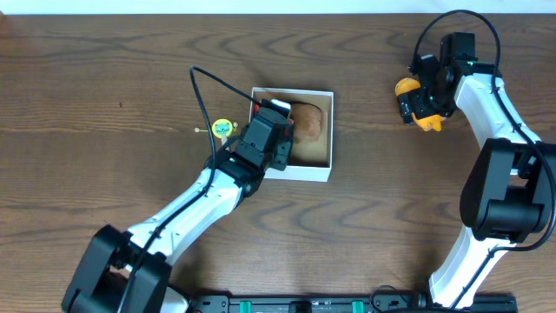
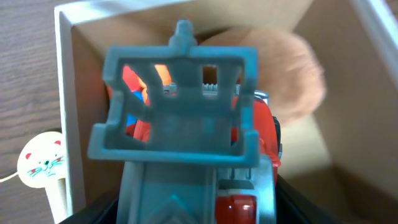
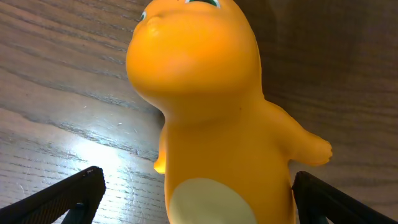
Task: Pack container
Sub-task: 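Lower the truck into the box beside the teddy bear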
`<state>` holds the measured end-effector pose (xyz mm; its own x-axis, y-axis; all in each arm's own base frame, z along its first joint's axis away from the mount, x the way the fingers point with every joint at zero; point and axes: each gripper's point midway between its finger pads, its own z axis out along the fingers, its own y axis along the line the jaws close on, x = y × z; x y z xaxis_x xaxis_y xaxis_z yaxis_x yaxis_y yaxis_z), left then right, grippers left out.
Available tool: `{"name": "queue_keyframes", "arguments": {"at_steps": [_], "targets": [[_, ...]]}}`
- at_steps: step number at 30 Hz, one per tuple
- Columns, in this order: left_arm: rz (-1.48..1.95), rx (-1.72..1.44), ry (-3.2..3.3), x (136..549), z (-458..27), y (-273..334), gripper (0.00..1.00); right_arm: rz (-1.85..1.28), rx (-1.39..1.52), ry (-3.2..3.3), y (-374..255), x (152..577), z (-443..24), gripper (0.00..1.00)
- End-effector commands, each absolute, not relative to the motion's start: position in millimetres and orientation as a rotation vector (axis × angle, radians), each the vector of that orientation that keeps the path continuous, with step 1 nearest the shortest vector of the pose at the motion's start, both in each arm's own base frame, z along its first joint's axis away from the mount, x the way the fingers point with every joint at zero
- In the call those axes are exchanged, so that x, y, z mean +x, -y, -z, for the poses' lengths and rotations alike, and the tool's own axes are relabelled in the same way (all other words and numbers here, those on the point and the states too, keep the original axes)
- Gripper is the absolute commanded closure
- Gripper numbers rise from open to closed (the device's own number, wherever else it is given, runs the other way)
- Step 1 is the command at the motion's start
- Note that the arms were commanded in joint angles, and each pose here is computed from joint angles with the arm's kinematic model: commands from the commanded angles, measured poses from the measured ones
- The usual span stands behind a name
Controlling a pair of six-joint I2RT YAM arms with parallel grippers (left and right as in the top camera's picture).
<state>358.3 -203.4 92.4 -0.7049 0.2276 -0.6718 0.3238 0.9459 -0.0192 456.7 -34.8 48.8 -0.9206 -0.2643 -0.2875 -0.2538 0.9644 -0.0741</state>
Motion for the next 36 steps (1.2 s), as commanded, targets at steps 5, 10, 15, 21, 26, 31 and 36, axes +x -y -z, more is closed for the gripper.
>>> {"name": "queue_keyframes", "arguments": {"at_steps": [5, 10, 15, 21, 26, 31, 36], "targets": [[0.099, 0.376, -2.381, 360.8, -87.4, 195.0, 0.81, 0.038, -0.395, -2.818, 30.1, 457.2, -46.6, 0.01], [0.079, 0.374, -2.391, 359.7, -85.1, 192.0, 0.81, 0.038, -0.395, -2.818, 30.1, 457.2, -46.6, 0.01], [0.071, 0.379, -2.404, 357.3, -82.9, 190.4, 0.68, 0.038, -0.395, -2.818, 30.1, 457.2, -46.6, 0.01], [0.070, 0.379, -2.407, 356.8, -82.5, 190.1, 0.65, 0.038, -0.395, -2.818, 30.1, 457.2, -46.6, 0.01], [0.070, 0.379, -2.407, 356.8, -82.5, 190.1, 0.54, 0.038, -0.395, -2.818, 30.1, 457.2, -46.6, 0.01], [0.071, 0.379, -2.407, 356.9, -82.5, 190.2, 0.49, 0.038, -0.395, -2.818, 30.1, 457.2, -46.6, 0.01], [0.071, 0.379, -2.407, 356.9, -82.5, 190.2, 0.43, 0.038, -0.395, -2.818, 30.1, 457.2, -46.6, 0.01]]}}
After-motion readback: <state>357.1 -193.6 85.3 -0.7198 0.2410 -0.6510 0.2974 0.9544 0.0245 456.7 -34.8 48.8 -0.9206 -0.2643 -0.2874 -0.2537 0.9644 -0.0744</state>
